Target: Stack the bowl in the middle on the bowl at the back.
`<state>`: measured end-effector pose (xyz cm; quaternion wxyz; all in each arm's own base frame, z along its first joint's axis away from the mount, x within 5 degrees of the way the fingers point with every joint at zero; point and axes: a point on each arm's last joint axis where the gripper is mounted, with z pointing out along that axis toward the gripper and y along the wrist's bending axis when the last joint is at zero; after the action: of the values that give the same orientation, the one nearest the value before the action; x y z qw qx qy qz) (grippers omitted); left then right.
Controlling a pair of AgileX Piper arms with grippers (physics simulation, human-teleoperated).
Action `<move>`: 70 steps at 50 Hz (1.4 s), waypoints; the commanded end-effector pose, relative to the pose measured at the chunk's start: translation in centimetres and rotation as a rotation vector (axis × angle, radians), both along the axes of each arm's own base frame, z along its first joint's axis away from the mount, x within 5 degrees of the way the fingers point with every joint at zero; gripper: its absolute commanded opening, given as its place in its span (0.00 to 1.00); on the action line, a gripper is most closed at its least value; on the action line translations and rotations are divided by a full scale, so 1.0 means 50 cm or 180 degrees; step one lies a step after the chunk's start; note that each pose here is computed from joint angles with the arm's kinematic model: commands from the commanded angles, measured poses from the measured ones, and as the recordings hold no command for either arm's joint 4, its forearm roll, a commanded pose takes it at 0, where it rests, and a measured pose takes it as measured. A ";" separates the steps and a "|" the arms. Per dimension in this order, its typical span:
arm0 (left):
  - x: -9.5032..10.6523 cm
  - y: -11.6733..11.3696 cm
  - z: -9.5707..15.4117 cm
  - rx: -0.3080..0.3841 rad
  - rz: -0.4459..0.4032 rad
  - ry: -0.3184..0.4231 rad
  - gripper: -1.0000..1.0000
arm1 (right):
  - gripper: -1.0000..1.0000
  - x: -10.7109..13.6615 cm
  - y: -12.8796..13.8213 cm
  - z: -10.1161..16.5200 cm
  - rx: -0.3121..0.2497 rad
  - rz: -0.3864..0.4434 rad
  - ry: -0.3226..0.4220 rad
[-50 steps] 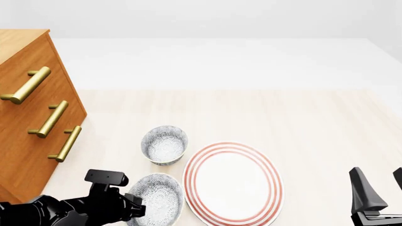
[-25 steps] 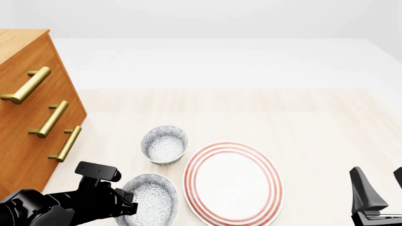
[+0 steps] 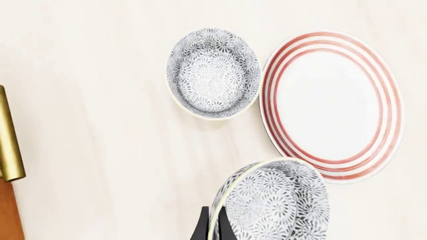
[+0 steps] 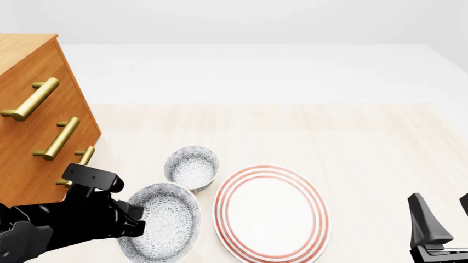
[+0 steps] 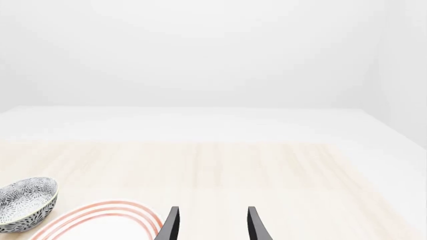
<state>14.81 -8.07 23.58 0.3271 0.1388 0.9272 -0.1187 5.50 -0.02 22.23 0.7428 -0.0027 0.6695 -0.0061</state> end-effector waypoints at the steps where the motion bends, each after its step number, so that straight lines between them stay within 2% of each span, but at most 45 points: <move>1: -0.028 0.013 0.074 -0.0050 -0.0045 -0.0124 0.00 | 1.00 -0.001 0.000 0.001 -0.0011 0.0004 -0.0009; 2: -0.028 0.013 0.074 -0.0050 -0.0045 -0.0124 0.00 | 1.00 -0.001 0.000 0.001 -0.0011 0.0004 -0.0009; 3: -0.055 0.016 0.105 -0.0111 -0.0123 -0.0146 0.00 | 1.00 -0.001 0.000 0.000 -0.0017 0.0006 -0.0010; 8: -0.082 0.020 0.126 -0.0168 -0.0198 -0.0146 0.00 | 1.00 -0.001 0.000 0.001 -0.0022 0.0008 -0.0014; 9: -0.142 0.026 0.176 -0.0392 -0.0449 -0.0128 0.00 | 1.00 -0.001 0.001 0.001 -0.0033 0.0019 -0.0021; 18: -0.159 0.028 0.185 -0.0475 -0.0527 -0.0083 0.00 | 1.00 -0.001 0.001 0.002 -0.0042 0.0022 -0.0026; 29: -0.182 0.041 0.158 -0.0548 -0.0524 0.0038 0.00 | 1.00 -0.001 0.001 0.002 -0.0053 0.0028 -0.0032; 44: -0.185 0.024 0.116 -0.0635 -0.0602 0.0183 0.00 | 1.00 -0.001 0.001 0.001 -0.0056 0.0028 -0.0031; 70: -0.197 0.020 0.037 -0.0548 -0.0643 0.0452 0.00 | 1.00 -0.001 0.001 0.000 -0.0046 0.0022 -0.0025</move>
<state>5.25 -7.11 26.73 0.2706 0.1925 0.9122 -0.2402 5.47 0.03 22.26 0.7457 -0.0111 0.6661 -0.0085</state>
